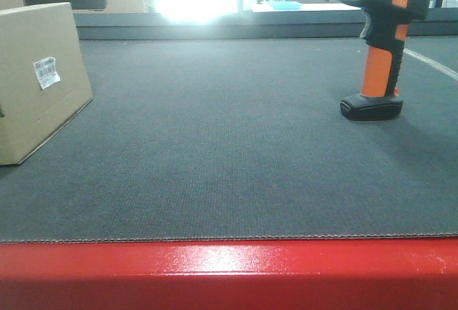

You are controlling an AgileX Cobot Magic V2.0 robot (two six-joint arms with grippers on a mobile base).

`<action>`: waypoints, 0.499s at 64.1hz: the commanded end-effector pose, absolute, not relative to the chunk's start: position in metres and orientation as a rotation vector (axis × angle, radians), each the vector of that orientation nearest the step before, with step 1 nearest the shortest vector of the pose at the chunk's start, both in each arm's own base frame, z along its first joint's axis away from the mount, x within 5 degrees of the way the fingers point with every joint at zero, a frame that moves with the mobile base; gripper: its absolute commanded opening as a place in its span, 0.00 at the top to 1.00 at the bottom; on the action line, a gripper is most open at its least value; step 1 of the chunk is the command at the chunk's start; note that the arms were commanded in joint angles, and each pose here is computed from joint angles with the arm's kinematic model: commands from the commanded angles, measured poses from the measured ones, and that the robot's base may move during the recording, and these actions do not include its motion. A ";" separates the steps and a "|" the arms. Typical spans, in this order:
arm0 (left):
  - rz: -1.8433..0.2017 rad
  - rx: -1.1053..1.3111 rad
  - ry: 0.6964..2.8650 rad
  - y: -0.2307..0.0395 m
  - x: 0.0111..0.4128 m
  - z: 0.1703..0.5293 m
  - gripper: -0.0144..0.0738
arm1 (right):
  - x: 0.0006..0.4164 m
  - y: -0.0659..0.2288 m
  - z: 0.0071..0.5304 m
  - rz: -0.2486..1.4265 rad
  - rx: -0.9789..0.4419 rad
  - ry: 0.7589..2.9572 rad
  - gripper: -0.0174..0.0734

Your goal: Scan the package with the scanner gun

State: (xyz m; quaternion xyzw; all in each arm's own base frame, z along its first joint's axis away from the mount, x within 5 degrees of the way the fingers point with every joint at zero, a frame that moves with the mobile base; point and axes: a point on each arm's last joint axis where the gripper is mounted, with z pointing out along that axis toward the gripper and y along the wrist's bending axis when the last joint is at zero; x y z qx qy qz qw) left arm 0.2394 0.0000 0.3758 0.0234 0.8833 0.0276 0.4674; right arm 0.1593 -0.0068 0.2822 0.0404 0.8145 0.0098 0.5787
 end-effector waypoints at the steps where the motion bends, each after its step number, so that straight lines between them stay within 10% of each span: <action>1: 0.067 0.062 2.036 -0.001 0.223 0.375 0.96 | 0.148 -0.007 0.277 0.003 0.088 1.855 0.98; 32: 0.049 0.072 1.654 -0.002 0.126 0.321 0.96 | 0.078 -0.001 0.282 0.017 0.056 1.652 0.98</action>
